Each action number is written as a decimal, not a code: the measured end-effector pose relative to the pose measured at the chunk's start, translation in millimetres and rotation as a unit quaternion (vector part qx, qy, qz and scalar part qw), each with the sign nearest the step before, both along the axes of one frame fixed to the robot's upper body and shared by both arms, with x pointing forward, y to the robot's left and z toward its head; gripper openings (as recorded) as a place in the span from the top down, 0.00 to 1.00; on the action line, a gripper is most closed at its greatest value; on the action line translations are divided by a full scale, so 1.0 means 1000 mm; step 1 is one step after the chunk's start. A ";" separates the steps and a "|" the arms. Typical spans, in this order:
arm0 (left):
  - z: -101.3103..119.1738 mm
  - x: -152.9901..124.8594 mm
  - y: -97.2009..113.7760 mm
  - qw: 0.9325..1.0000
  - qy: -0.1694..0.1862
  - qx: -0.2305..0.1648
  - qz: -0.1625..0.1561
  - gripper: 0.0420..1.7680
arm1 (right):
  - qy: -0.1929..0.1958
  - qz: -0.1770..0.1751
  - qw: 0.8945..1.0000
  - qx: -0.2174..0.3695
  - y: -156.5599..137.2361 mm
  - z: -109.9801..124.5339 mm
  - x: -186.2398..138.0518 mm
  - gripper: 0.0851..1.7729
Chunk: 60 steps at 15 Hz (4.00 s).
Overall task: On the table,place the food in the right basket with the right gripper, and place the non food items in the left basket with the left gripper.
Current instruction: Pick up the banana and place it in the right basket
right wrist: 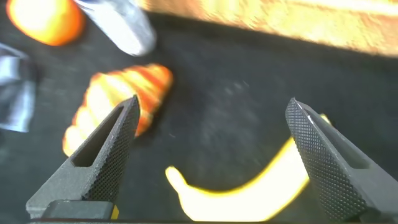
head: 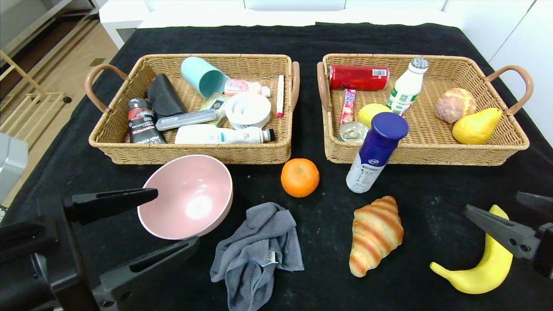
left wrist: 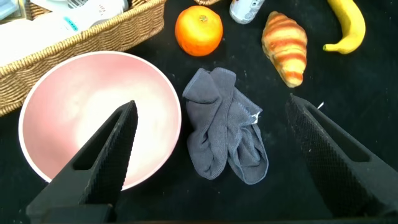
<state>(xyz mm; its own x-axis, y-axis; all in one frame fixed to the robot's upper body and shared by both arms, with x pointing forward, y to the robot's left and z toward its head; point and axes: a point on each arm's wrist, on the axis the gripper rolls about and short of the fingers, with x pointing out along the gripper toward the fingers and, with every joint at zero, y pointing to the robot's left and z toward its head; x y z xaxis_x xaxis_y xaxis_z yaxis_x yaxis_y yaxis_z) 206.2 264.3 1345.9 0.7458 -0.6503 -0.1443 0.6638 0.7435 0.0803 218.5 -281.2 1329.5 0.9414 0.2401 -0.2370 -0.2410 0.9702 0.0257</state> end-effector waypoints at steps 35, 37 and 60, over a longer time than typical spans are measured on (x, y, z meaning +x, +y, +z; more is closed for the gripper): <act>0.007 -0.011 0.006 1.000 -0.024 -0.007 0.001 0.03 | 0.364 -0.252 0.876 0.191 -0.020 -0.035 0.058 0.04; 0.007 -0.012 0.007 1.000 -0.025 -0.006 0.000 0.03 | 0.367 -0.252 0.875 0.191 -0.020 -0.037 0.059 0.04; 0.007 -0.014 0.008 1.000 -0.031 -0.002 -0.002 0.03 | 0.374 -0.246 0.875 0.186 -0.016 -0.041 0.059 0.67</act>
<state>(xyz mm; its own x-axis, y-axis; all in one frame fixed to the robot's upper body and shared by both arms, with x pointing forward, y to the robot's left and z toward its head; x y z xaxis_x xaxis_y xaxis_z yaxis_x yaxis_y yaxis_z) 192.3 271.8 1352.5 0.7507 -0.6535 -0.0965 0.6606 0.7413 0.1186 277.5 -297.6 1288.6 0.5672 0.0407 -0.8226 0.4223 0.8431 0.3329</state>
